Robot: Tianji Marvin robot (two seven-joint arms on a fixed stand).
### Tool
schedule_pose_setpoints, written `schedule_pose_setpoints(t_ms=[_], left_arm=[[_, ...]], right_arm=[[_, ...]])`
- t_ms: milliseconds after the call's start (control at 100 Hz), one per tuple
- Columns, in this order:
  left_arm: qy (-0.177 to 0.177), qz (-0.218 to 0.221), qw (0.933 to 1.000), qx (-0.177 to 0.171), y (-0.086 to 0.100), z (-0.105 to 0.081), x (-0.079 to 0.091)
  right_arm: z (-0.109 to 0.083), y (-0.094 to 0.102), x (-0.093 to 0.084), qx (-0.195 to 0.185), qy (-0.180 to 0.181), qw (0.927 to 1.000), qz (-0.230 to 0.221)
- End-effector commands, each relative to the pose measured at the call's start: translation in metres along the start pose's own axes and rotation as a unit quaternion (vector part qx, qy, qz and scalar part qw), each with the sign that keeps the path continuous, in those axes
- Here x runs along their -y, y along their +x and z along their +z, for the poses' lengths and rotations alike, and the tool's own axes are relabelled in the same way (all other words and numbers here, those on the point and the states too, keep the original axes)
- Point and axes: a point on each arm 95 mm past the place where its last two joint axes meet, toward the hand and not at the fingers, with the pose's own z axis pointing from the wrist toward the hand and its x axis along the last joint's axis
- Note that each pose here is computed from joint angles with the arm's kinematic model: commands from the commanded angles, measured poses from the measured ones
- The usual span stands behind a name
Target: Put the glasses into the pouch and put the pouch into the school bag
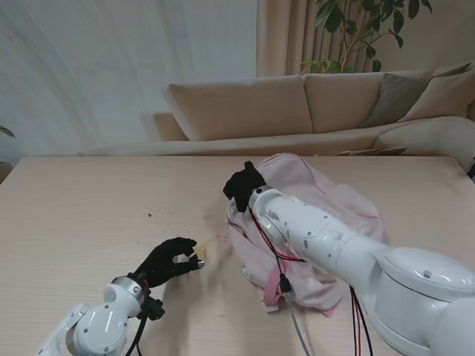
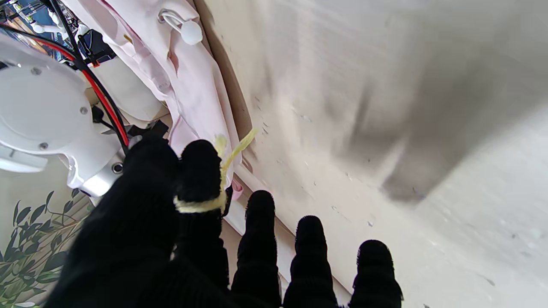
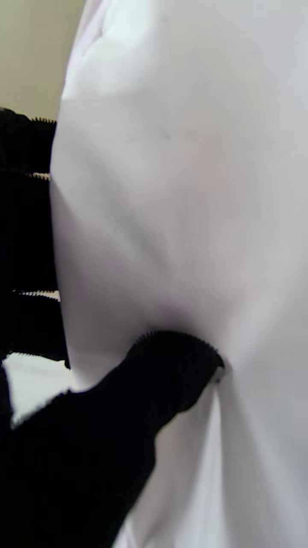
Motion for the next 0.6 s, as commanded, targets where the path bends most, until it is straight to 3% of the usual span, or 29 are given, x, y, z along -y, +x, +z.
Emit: schedule_pose_setpoints(t_ms=[0,120,220,430,590], left_arm=[[0.003,0.004,1.0000,-0.007,0.002,0.007,0.011],[0.010,0.009,0.9999,-0.009,0.001,0.020,0.021],[0.015,0.001,0.9998,-0.013,0.004,0.035,0.023],[-0.028,-0.043,0.9983,-0.025,0.013,0.061,0.006],[-0.082,-0.044,0.9949,-0.038,0.020,0.057,-0.017]], right_arm=[[0.003,0.002,0.000,0.022,0.002,0.9997,0.010],[0.006,-0.001,-0.008,0.109,-0.012,0.9939,0.013],[0.006,-0.004,-0.007,0.157,-0.004,0.9875,0.015],[0.002,-0.011,0.009,0.209,0.021,0.9778,0.003],[-0.001,-0.016,0.017,0.235,0.035,0.9714,0.004]])
